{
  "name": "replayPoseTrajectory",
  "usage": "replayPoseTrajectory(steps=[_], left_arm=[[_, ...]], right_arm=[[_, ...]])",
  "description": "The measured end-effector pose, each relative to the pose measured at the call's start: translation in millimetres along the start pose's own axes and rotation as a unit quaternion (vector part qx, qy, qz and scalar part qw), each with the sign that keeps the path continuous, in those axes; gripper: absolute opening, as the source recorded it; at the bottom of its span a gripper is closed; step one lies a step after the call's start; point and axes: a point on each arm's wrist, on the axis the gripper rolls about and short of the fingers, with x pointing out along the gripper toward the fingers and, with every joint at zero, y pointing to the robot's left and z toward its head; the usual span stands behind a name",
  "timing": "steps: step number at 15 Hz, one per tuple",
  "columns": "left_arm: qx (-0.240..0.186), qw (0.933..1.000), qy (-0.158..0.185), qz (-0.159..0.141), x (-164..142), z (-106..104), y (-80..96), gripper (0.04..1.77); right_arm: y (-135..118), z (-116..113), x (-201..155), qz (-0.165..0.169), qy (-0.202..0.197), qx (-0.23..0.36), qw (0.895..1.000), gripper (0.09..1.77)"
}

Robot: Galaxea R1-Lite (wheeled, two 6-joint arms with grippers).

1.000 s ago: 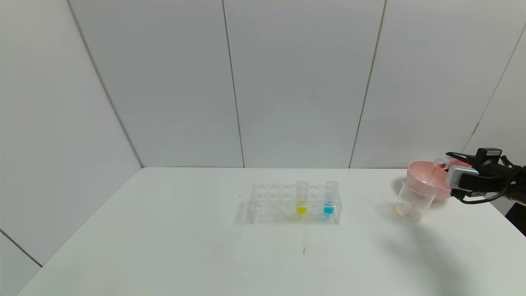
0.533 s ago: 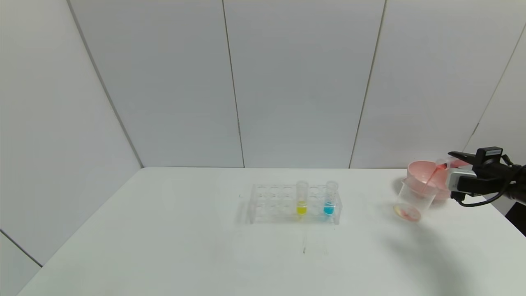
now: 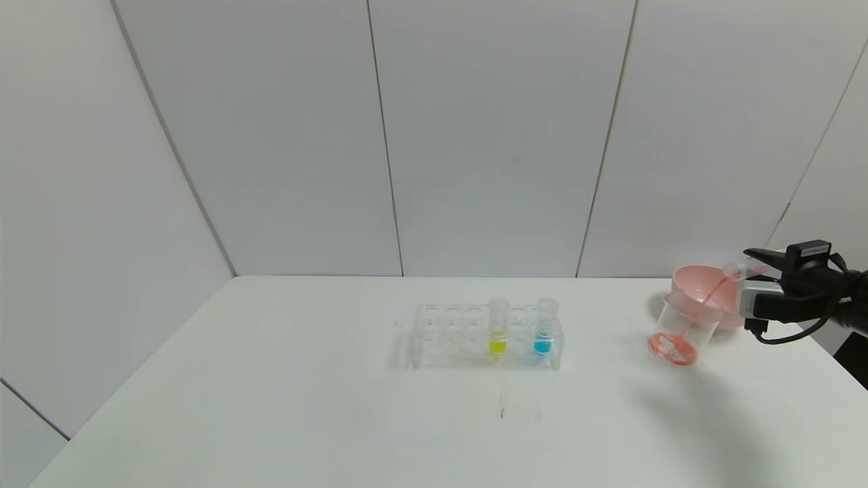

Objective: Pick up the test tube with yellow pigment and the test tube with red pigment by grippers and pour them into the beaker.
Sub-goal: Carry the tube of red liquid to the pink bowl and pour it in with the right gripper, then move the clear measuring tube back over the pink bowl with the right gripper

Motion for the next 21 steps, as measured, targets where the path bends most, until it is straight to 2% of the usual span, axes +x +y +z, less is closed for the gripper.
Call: replayPoseTrajectory(steps=[3,11,13,14,15,16,17,19,21], left_arm=[[0.0,1.0,0.0,0.0,0.0,0.0,0.0,1.76],[0.0,1.0,0.0,0.0,0.0,0.0,0.0,1.76],[0.0,1.0,0.0,0.0,0.0,0.0,0.0,1.76],[0.0,1.0,0.0,0.0,0.0,0.0,0.0,1.76],[0.0,1.0,0.0,0.0,0.0,0.0,0.0,1.76],[0.0,1.0,0.0,0.0,0.0,0.0,0.0,1.76],[0.0,1.0,0.0,0.0,0.0,0.0,0.0,1.76],[0.0,1.0,0.0,0.0,0.0,0.0,0.0,1.76],[0.0,1.0,0.0,0.0,0.0,0.0,0.0,1.76]], right_arm=[[-1.9,-1.3,-0.2,0.001,0.029,-0.024,0.999,0.52],[-7.5,-2.8,1.4,-0.009,0.033,-0.025,0.999,0.52],[-16.4,-2.2,5.8,-0.022,0.029,0.012,0.999,0.52],[-24.0,-0.9,10.0,-0.034,0.026,0.059,0.997,0.52],[-33.1,1.8,15.6,-0.046,0.021,0.126,0.991,0.52],[-40.9,4.9,21.0,-0.054,0.018,0.2,0.978,0.52],[-48.1,8.2,25.9,-0.06,0.015,0.278,0.959,0.52],[-56.9,12.5,33.4,-0.064,0.009,0.431,0.9,0.52],[-55.4,12.7,38.4,-0.063,0.006,0.549,0.833,0.52]])
